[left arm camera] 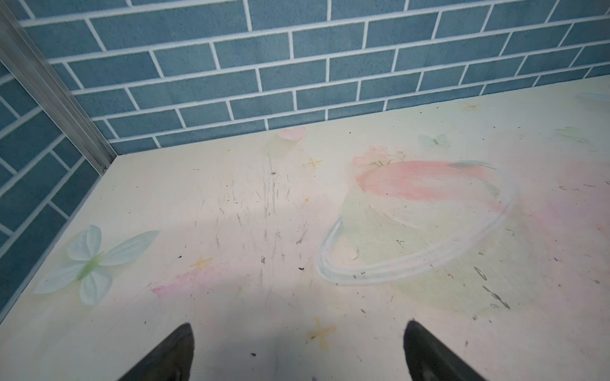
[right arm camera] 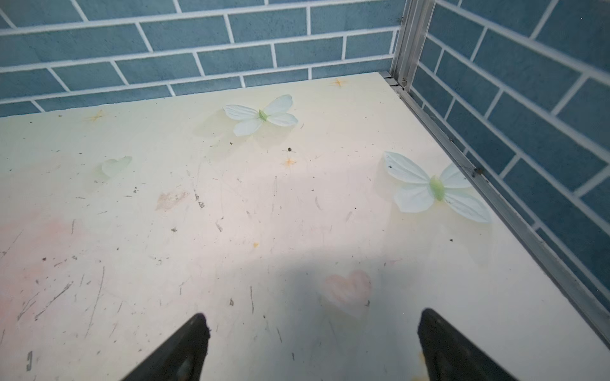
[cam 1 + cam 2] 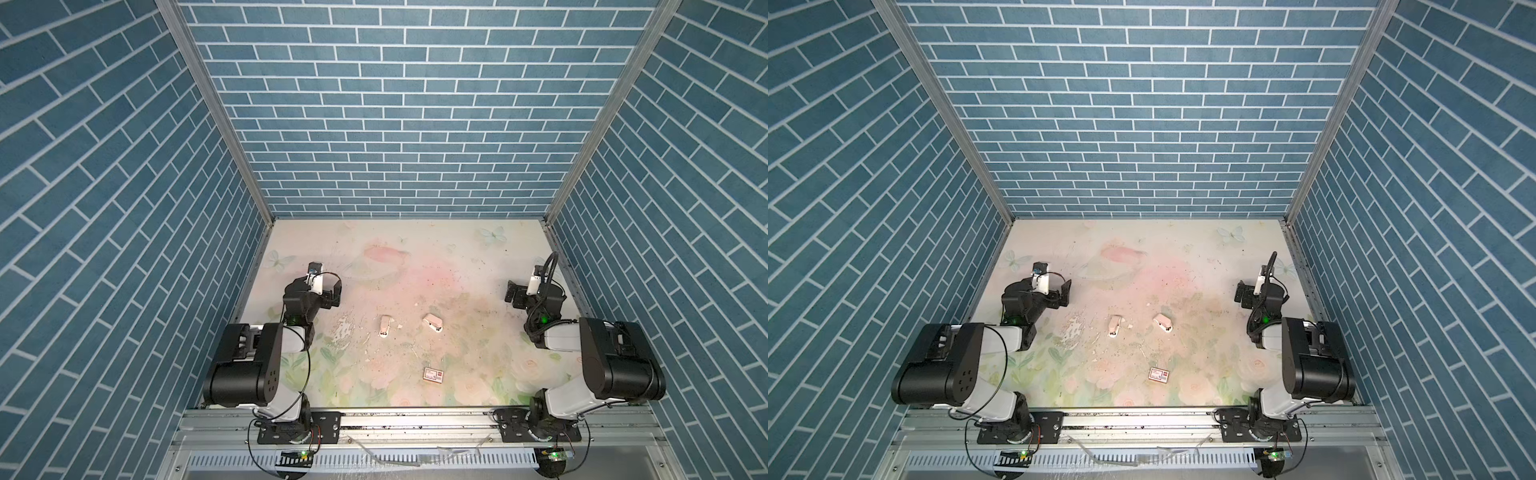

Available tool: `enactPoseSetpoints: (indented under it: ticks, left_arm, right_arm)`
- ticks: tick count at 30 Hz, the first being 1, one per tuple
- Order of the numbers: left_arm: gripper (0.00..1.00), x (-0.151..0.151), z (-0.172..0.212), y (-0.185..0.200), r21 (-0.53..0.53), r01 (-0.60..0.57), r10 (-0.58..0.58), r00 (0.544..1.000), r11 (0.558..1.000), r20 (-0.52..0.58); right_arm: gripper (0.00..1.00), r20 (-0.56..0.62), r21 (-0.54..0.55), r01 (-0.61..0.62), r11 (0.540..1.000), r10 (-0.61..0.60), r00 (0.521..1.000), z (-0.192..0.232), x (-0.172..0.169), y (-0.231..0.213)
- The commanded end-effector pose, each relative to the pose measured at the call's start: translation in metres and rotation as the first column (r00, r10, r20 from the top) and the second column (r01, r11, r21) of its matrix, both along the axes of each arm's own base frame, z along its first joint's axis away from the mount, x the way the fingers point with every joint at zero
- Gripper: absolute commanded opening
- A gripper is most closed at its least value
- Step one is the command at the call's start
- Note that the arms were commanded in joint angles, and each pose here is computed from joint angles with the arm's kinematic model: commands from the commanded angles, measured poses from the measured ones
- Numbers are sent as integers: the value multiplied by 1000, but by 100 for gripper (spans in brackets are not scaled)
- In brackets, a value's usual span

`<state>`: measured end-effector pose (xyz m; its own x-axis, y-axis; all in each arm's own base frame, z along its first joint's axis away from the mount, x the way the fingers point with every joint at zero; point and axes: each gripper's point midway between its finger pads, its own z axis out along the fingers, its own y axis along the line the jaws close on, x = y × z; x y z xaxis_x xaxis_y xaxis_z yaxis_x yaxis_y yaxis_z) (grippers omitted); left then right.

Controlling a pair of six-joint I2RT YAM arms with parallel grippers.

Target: Load the staples into the stapler

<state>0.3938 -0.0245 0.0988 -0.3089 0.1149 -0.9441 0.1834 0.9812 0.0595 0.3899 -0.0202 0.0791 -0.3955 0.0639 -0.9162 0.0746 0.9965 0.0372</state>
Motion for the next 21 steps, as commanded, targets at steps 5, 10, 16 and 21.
enactPoseSetpoints:
  ticks: [5,10,16,21]
  left_arm:
    - [100,-2,-4,3,-8,-11,11,1000,1000,-11]
    - [100,-2,-3,3,-8,-11,11,1000,1000,-11]
    - [99,-2,-4,3,-8,-12,12,1000,1000,-12]
    - [100,-2,-4,3,-8,-11,11,1000,1000,-12]
  right_arm:
    - [99,21,-44,-21,999,22,1000,8,6,-1]
    - [99,21,-44,-21,999,22,1000,8,6,0]
    - [99,22,-44,-22,999,23,999,8,6,0]
    - [99,21,-44,-20,999,21,1000,8,6,-1]
